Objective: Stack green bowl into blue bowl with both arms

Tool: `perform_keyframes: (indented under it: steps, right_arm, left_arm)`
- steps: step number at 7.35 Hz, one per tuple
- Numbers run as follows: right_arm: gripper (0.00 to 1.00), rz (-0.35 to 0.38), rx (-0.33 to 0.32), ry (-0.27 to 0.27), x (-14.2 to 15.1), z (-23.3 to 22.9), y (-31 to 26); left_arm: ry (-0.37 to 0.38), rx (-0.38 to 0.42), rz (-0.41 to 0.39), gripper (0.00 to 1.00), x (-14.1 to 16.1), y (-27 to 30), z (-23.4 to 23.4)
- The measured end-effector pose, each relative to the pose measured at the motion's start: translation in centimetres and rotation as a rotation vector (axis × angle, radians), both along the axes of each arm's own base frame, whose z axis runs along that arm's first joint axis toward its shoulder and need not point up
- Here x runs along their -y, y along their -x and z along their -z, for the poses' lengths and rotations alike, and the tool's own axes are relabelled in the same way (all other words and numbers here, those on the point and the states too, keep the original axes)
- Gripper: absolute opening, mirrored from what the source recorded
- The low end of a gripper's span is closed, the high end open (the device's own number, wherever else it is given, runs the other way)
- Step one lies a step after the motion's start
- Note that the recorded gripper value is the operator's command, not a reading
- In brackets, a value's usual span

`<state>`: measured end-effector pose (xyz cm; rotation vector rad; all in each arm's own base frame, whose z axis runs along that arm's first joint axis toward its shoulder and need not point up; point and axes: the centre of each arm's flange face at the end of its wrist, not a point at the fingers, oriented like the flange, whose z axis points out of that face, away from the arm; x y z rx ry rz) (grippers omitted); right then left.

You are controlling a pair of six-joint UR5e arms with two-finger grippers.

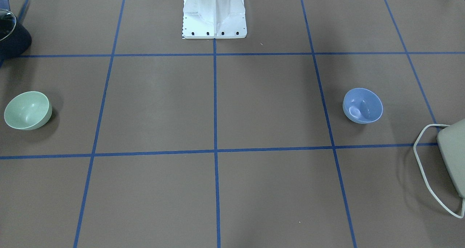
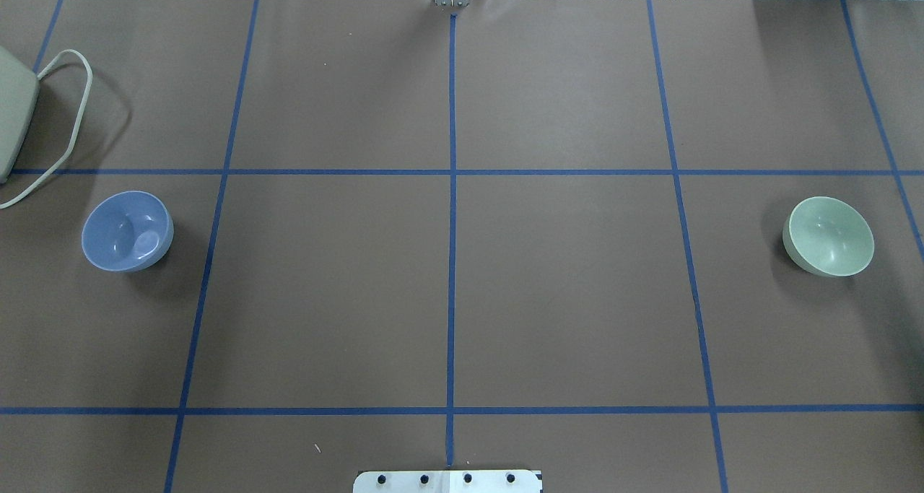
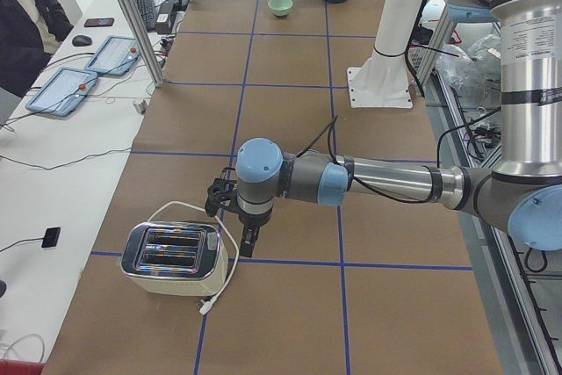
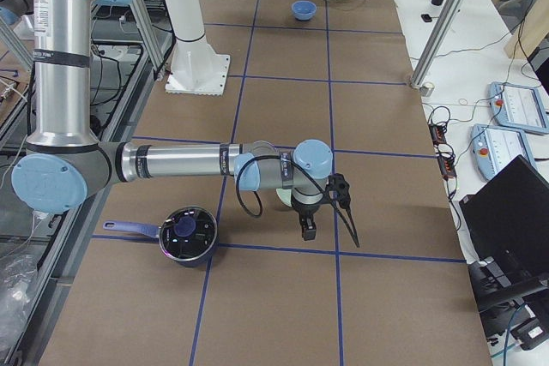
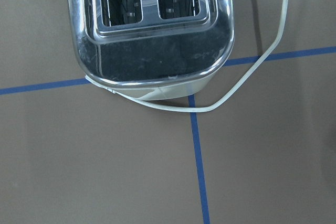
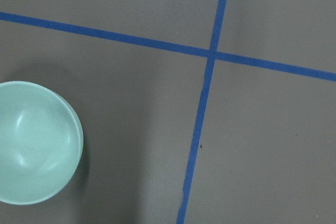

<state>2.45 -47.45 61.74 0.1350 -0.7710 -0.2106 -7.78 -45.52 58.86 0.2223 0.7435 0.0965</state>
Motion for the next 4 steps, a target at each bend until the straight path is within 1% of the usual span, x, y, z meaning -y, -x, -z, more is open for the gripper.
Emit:
perform_keyframes:
  steps: [1,2,3,4]
  right_arm:
    - [1.0,0.0,0.007,-0.035,0.3,0.7,0.1]
    - [1.0,0.0,0.01,-0.053,0.5,1.1,0.1]
    - [1.0,0.001,0.011,-0.06,0.6,1.3,0.1]
    - [1.0,0.001,0.011,-0.065,0.6,1.4,0.1]
  left_arm:
    - [-0.081,0.004,0.003,0.98,2.0,0.1,1.3]
    - [-0.158,0.002,0.019,0.98,4.2,0.2,2.5]
    - [-0.191,-0.012,0.059,0.99,5.3,0.2,3.5]
    - [-0.207,-0.042,0.1,0.99,5.6,-0.1,4.2]
